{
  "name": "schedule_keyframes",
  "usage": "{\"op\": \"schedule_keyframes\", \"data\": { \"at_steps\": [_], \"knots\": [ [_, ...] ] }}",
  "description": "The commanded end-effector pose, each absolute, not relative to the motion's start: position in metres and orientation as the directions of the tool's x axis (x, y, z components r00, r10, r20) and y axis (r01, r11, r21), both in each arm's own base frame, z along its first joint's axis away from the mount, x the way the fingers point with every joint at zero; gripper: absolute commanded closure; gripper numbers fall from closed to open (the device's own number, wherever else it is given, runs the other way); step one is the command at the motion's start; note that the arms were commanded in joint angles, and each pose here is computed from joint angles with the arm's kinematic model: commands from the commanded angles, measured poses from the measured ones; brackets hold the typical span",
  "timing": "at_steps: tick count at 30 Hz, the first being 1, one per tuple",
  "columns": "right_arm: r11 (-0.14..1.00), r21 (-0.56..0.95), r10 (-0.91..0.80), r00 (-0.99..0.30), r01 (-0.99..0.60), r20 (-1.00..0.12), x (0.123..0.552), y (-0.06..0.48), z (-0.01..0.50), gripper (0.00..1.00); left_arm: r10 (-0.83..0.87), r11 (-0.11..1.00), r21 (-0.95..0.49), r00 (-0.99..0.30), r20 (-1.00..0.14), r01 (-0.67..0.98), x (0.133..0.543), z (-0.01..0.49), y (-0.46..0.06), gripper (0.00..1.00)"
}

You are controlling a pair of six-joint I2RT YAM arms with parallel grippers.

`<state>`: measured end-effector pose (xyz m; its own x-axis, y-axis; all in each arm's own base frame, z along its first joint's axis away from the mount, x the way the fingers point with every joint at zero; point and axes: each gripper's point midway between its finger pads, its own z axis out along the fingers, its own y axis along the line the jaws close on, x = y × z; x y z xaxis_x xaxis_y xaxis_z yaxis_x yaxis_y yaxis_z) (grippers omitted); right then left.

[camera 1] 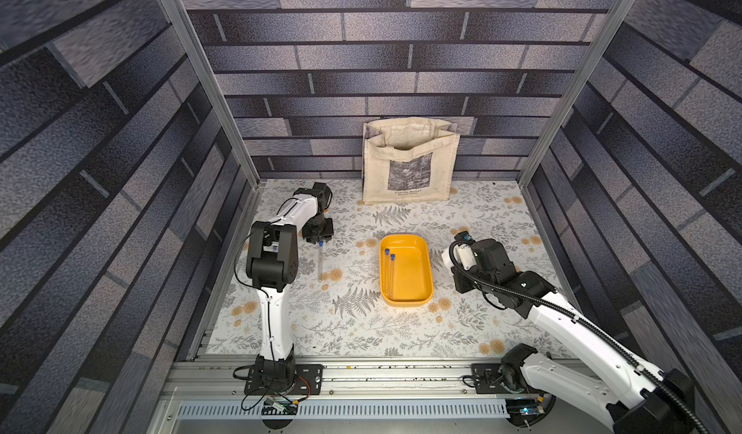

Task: Wipe the exteriors of test tubes
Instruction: Pick up the test tube at the center of the board.

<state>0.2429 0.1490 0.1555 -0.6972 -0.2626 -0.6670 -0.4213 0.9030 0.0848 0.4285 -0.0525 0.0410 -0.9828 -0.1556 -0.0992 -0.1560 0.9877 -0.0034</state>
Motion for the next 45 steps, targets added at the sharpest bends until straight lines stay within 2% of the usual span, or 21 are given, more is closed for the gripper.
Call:
{"op": "schedule_keyframes", "data": {
  "at_steps": [1,14,28,34,40,45],
  "knots": [
    [0.91,0.086,-0.251,-0.702,-0.406,-0.667,0.242,0.145,0.153,1.0,-0.149,0.989,-0.011,-0.984,-0.099,-0.149,0.434,0.038,-0.053,0.58],
    [0.913,0.081,-0.248,-0.702,-0.399,-0.668,0.24,0.142,0.153,1.0,-0.157,0.988,-0.003,-0.985,-0.071,-0.157,0.433,0.02,-0.052,0.64],
    [0.915,0.077,-0.246,-0.698,-0.397,-0.672,0.237,0.139,0.155,1.0,-0.163,0.987,0.002,-0.986,-0.039,-0.163,0.429,0.008,-0.051,0.8],
    [0.914,0.078,-0.246,-0.697,-0.398,-0.673,0.237,0.139,0.156,1.0,-0.163,0.987,0.0,-0.986,-0.035,-0.163,0.427,0.007,-0.051,0.91],
    [0.909,0.087,-0.249,-0.698,-0.408,-0.672,0.237,0.142,0.155,1.0,-0.16,0.987,-0.031,-0.985,-0.061,-0.159,0.43,0.017,-0.059,0.92],
    [0.879,0.129,-0.265,-0.696,-0.458,-0.668,0.235,0.155,0.155,1.0,-0.106,0.986,-0.144,-0.982,-0.157,-0.084,0.436,0.057,-0.093,0.91]
  ]
}}
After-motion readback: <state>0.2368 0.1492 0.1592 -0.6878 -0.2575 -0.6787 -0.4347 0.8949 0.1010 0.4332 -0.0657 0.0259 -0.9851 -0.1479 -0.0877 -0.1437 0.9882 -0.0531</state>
